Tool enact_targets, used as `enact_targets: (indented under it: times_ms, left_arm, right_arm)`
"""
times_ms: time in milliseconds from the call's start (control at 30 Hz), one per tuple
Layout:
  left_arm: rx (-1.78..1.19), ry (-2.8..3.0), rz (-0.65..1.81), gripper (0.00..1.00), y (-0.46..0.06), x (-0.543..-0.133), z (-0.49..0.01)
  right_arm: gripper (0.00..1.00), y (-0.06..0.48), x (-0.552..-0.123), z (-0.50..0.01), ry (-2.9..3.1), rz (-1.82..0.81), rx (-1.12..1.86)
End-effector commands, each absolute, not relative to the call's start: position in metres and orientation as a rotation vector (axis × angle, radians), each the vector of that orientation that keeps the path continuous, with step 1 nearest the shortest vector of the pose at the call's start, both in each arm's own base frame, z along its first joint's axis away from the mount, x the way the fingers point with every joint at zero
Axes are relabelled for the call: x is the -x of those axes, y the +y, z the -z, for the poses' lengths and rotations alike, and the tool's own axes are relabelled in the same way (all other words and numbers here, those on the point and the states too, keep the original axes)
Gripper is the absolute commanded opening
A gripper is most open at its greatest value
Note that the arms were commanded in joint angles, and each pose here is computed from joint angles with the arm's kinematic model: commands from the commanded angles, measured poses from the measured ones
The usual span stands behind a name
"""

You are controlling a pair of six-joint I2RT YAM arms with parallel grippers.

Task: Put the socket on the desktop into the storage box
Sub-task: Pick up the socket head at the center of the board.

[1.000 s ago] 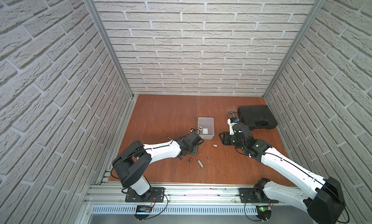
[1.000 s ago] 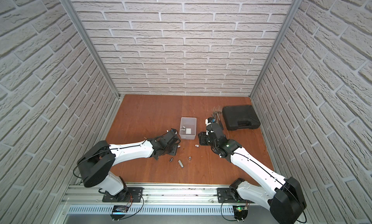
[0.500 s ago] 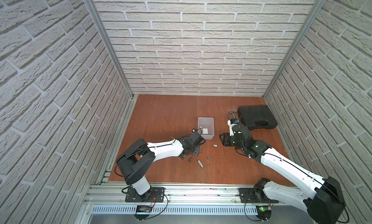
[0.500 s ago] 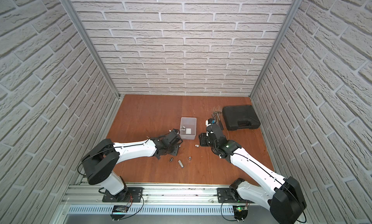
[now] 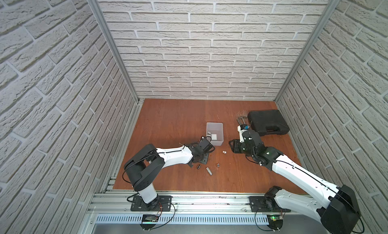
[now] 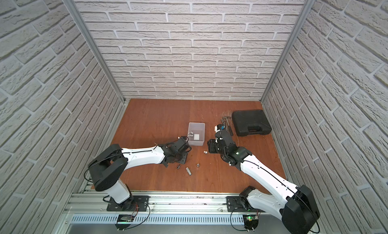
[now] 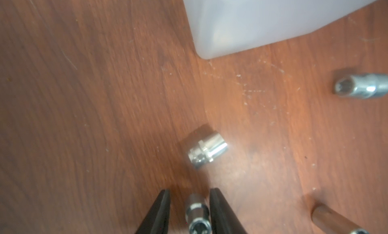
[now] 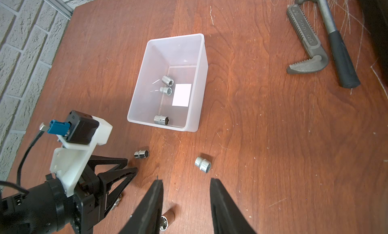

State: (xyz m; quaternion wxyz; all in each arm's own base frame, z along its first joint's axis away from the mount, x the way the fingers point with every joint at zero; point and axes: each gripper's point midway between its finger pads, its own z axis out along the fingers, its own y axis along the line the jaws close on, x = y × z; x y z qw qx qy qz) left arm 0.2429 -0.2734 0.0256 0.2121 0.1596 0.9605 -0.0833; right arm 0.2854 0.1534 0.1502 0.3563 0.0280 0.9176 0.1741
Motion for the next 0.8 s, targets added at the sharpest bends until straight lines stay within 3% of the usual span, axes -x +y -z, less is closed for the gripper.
enact_targets:
  times_ms: [0,567,767]
  left_arm:
    - [-0.438,2.665,0.247,0.37,-0.2799,-0.2445,-0.0264]
    - [-0.427,2.687,0.216,0.27,-0.2791,-0.2454,-0.0195]
    - [-0.420,2.701,0.194,0.30,-0.2751,-0.2421,-0.0204]
  right_arm:
    - [0.42,0.1520,-0.2895,-0.1642,2.318,-0.465,-0.083]
    - [0.41,0.1480,-0.2866,-0.1690,2.316,-0.457,-0.088]
    - [0.41,0.1472,-0.2865,-0.1645,2.325,-0.451,-0.093]
